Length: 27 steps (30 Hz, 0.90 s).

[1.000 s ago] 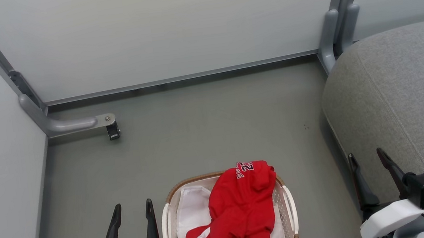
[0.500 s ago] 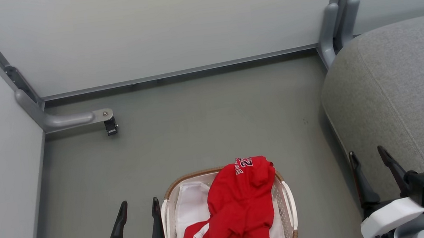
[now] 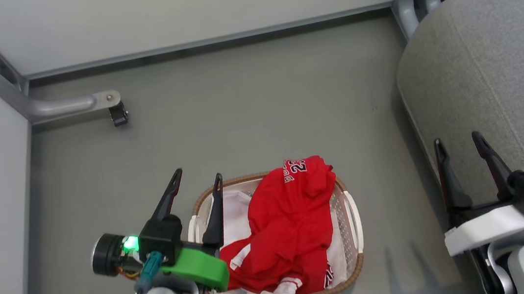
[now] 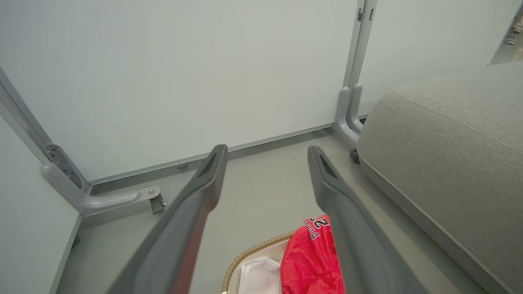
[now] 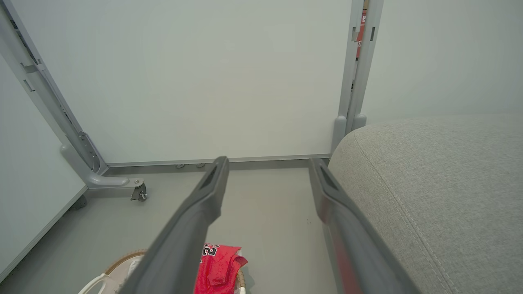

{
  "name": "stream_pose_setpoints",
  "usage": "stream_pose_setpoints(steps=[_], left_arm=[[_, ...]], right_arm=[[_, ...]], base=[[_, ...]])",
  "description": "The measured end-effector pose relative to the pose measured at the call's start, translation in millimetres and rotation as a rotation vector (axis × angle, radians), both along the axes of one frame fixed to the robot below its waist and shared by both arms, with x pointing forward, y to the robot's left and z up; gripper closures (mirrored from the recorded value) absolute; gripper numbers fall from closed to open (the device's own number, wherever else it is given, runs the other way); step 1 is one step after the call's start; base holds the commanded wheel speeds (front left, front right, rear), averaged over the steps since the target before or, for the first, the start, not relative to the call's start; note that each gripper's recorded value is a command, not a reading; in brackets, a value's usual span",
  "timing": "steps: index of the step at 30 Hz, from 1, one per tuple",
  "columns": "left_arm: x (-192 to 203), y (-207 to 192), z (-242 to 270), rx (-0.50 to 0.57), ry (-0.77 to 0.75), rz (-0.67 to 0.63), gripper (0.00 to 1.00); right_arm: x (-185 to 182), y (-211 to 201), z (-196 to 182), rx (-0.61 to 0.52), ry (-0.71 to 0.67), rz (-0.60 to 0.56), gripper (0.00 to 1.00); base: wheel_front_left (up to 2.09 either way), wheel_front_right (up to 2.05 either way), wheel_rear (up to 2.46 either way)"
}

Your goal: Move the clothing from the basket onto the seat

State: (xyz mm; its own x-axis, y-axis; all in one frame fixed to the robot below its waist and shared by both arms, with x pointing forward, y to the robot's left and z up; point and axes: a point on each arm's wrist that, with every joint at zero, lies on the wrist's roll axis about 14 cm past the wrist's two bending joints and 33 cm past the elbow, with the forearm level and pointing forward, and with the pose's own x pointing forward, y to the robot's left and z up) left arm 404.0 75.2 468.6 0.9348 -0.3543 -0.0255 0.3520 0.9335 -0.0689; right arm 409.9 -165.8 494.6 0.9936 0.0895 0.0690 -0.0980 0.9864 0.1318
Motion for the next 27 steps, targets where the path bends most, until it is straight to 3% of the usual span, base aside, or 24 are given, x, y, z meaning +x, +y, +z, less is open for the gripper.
stream_pose_setpoints(steps=[10, 20, 27], left_arm=[[36, -42, -84, 0.101, 0.198, -0.184, 0.0], [-12, -85, -209, 0.226, 0.526, -0.456, 0.0], [-41, -88, -269, 0.302, 0.714, -0.551, 0.0]], right_arm=[[49, -4, -19, 0.003, 0.011, -0.012, 0.0], [74, -21, -65, 0.02, 0.091, -0.053, 0.0], [75, -33, -94, 0.02, 0.157, -0.083, 0.0]], base=[[0.0, 0.0, 0.0], [0.0, 0.0, 0.0], [0.0, 0.0, 0.0]])
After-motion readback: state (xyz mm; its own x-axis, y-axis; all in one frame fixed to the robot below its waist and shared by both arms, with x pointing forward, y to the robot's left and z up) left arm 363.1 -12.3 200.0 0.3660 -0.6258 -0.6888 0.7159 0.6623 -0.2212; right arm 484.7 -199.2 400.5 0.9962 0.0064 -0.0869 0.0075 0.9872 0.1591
